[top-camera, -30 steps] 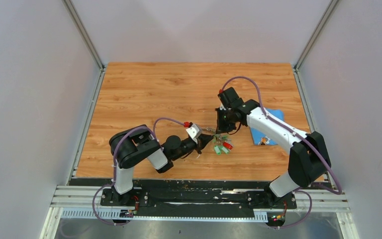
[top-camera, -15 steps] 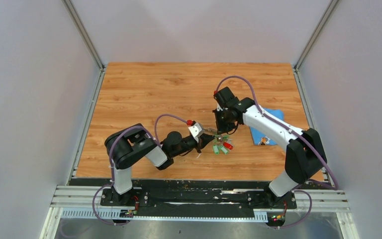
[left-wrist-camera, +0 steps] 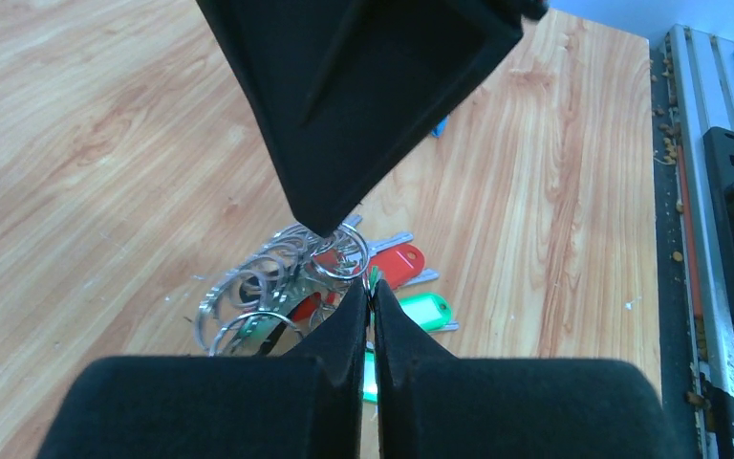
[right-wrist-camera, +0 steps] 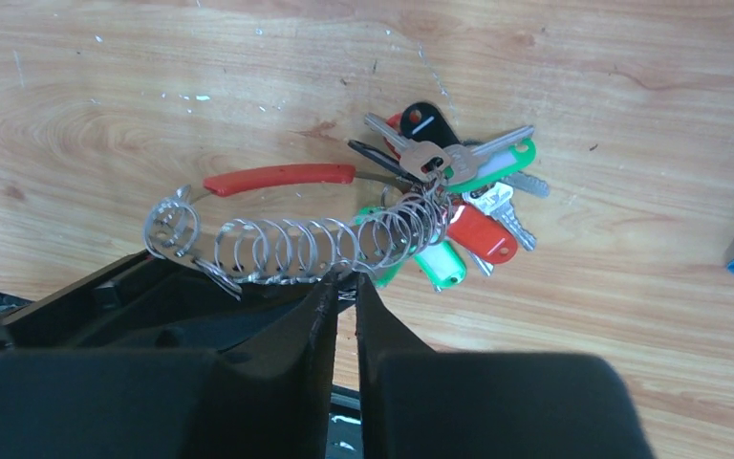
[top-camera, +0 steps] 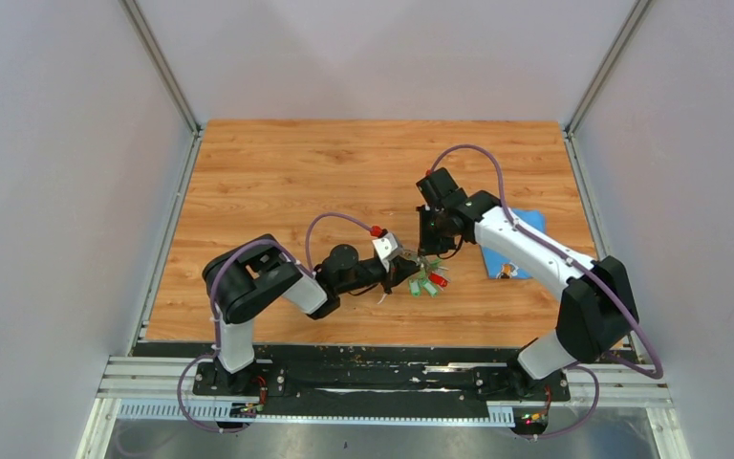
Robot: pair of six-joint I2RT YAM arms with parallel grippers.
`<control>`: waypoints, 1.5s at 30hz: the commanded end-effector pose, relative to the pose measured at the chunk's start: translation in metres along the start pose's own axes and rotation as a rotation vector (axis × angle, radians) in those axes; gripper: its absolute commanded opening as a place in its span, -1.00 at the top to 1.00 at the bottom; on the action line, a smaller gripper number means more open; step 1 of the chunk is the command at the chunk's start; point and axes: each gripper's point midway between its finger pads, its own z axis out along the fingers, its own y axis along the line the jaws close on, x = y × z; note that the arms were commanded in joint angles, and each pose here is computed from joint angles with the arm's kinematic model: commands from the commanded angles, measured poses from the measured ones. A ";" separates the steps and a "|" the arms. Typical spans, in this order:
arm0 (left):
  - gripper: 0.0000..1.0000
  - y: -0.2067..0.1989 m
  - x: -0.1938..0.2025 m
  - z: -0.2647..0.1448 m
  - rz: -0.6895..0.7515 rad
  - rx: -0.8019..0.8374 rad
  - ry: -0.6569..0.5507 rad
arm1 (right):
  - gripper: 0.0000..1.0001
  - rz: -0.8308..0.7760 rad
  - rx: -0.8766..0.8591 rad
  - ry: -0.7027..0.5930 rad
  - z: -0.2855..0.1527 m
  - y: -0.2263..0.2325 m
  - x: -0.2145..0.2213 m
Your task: Remove the keys from the keyring
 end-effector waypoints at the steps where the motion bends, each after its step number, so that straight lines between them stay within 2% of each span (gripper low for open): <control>1: 1.00 -0.002 0.020 0.004 -0.040 0.022 0.068 | 0.66 0.077 -0.011 -0.058 -0.003 -0.001 -0.009; 9: 1.00 -0.001 0.019 0.008 -0.057 0.018 0.058 | 0.26 0.136 -0.017 -0.105 -0.011 -0.013 -0.006; 15: 1.00 -0.009 0.015 0.011 -0.075 0.064 0.042 | 0.13 0.207 -0.129 -0.158 -0.015 -0.019 0.003; 21: 1.00 -0.019 0.008 0.015 -0.085 0.123 0.019 | 0.15 0.240 -0.243 -0.180 -0.012 -0.012 0.013; 26: 1.00 -0.021 0.007 0.015 -0.091 0.138 0.024 | 0.19 0.274 -0.248 -0.184 -0.007 -0.022 0.023; 34: 1.00 -0.023 0.006 0.019 -0.099 0.153 0.025 | 0.29 0.405 -0.307 -0.198 -0.001 -0.025 0.024; 38: 1.00 -0.023 0.006 0.019 -0.099 0.156 0.026 | 0.42 0.487 -0.308 -0.202 0.002 -0.033 0.028; 45: 1.00 -0.024 0.007 0.019 -0.102 0.161 0.027 | 0.48 0.563 -0.337 -0.204 0.007 -0.035 0.028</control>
